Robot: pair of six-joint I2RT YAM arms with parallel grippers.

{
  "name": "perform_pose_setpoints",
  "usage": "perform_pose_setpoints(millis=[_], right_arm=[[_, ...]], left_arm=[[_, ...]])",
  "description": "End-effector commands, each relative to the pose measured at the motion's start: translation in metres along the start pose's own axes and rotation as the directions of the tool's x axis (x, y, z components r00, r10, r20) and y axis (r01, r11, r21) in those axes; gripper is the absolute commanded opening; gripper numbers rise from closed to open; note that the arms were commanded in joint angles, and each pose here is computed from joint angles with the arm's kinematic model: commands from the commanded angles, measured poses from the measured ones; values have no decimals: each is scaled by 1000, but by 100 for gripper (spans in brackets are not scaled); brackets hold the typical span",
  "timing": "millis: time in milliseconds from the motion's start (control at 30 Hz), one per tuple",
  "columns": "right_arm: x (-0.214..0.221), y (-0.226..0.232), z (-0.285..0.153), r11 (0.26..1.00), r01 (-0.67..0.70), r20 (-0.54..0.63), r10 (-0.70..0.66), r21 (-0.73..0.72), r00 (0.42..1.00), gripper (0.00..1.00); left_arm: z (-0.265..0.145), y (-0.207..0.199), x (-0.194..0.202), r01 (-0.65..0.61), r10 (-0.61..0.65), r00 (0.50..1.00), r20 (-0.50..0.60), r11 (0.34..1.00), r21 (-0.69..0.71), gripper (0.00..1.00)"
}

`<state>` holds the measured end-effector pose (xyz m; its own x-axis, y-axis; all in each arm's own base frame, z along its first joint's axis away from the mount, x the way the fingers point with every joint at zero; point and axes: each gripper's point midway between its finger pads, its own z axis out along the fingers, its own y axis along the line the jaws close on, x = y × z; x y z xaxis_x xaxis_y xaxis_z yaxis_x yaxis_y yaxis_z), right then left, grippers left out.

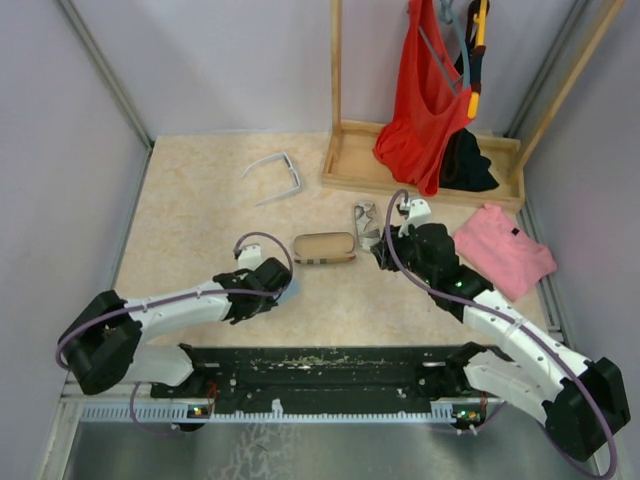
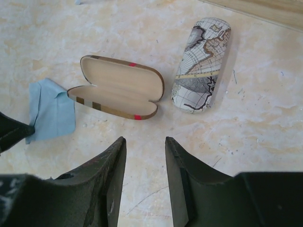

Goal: Organize the sunglasses
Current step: Adjust the glasses cleaning cloth at the center of the board.

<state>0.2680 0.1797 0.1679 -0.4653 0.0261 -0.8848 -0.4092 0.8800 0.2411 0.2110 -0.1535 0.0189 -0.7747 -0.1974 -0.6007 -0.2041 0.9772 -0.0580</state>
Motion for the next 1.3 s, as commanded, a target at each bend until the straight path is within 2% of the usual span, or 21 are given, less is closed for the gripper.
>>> perform_pose_setpoints(millis=[0,233,533,600,767,833,1000,1067,1167,1267], right_arm=[[-5,8,-5,997,-70,17,70,-21,997,38],[4,6,-6,994,-109,-2,109,-8,994,37],[13,0,-11,994,-110,-29,111,22,993,37],[15,-1,-13,994,-110,-34,111,28,993,37],[22,-4,-14,994,-107,-47,109,37,993,37],[23,-5,-15,994,-100,-44,101,42,994,37],[20,-5,-15,996,-86,-32,87,35,996,38],[21,-3,-13,996,-83,-40,84,21,996,38],[24,1,-10,996,-85,-52,85,2,995,38],[28,2,-9,996,-87,-65,87,-3,994,38]], left_arm=[[-19,-2,28,44,-40,996,-80,998,50,0],[-42,-53,55,122,-102,986,-133,981,154,2],[-53,-139,62,62,-21,990,-140,951,302,13],[-55,-148,63,39,4,991,-135,949,312,18],[-61,-133,65,24,16,991,-130,955,295,48],[-67,-120,61,14,19,994,-109,958,287,53],[-82,-86,38,-76,79,997,-2,959,274,55],[-81,-76,30,-140,130,990,55,954,263,53],[-75,-67,27,-257,241,966,97,935,244,52],[-68,-65,31,-368,354,930,100,904,220,58]])
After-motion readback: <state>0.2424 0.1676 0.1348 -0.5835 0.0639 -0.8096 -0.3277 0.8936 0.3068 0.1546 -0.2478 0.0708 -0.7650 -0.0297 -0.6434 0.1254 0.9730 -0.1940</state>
